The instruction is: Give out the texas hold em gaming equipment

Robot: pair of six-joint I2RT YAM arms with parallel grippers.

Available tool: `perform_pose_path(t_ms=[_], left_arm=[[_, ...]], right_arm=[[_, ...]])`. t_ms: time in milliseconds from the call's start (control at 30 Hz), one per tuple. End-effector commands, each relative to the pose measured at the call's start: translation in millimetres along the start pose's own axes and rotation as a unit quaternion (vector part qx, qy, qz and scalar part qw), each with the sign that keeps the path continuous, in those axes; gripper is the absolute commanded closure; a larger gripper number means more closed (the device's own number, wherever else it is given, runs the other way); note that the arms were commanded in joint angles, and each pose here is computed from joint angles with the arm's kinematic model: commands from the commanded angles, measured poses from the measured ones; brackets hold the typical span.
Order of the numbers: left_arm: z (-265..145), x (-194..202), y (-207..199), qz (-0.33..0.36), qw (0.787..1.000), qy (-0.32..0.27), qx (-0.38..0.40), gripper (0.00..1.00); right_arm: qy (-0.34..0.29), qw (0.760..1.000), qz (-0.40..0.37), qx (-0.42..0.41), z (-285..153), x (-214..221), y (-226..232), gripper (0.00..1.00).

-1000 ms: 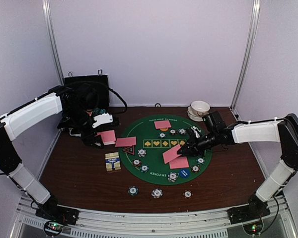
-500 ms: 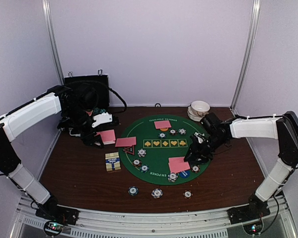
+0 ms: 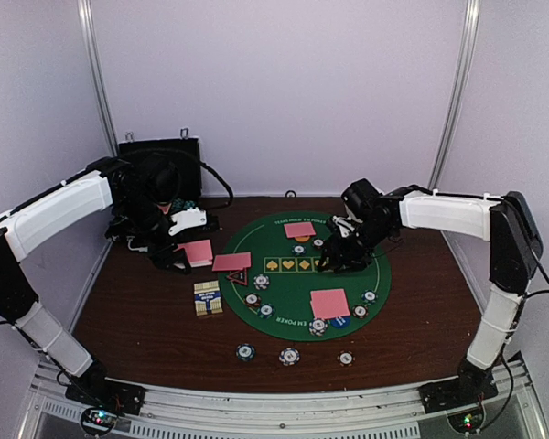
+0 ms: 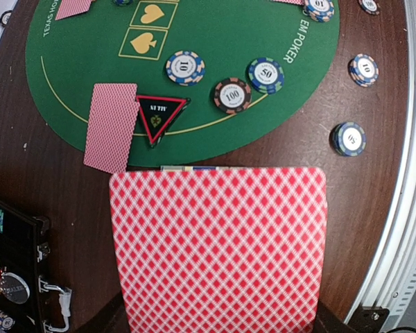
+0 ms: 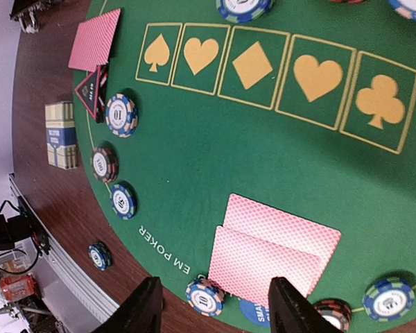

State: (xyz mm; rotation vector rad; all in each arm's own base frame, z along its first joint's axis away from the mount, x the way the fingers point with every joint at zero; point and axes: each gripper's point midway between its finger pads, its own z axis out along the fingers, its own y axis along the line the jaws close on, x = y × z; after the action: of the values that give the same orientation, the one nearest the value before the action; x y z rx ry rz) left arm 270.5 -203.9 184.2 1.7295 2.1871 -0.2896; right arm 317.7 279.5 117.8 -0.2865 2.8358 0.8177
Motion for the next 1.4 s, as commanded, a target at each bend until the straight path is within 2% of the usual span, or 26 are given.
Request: perform_pose_path(t_ms=[0, 200, 433, 800, 1067, 1367], left_arm=[[-12.7, -7.5, -4.1, -0.001, 1.0, -0.026, -0.001, 1.0], [-12.1, -6.4, -3.9, 0.001, 1.0, -0.024, -0.002, 1.0], [-12.1, -7.0, -3.4, 0.001, 1.0, -0.025, -0.003, 1.0], [-13.6, -9.7, -2.2, 0.002, 1.0, -0.029, -0.004, 1.0], [-13.4, -10.1, -2.2, 0.003, 1.0, -0.03, -0.003, 1.0], [-13.3, -10.7, -3.0, 0.002, 1.0, -0.032, -0.001, 1.0]], right_arm=[[-0.016, 0.998, -0.038, -0.047, 20.3, -14.2, 46.2, 0.44], [-0.035, 0.971, -0.006, -0.237, 19.4, -23.6, 153.3, 0.24], [-0.044, 0.928, 0.024, -0.37, 15.2, -29.0, 221.4, 0.18], [-0.009, 0.909, 0.001, -0.417, 36.0, -18.6, 280.9, 0.14], [0.012, 0.91, -0.002, -0.414, 53.6, -10.7, 294.8, 0.14], [0.023, 0.908, 0.009, -0.419, 69.8, -13.4, 305.6, 0.18]])
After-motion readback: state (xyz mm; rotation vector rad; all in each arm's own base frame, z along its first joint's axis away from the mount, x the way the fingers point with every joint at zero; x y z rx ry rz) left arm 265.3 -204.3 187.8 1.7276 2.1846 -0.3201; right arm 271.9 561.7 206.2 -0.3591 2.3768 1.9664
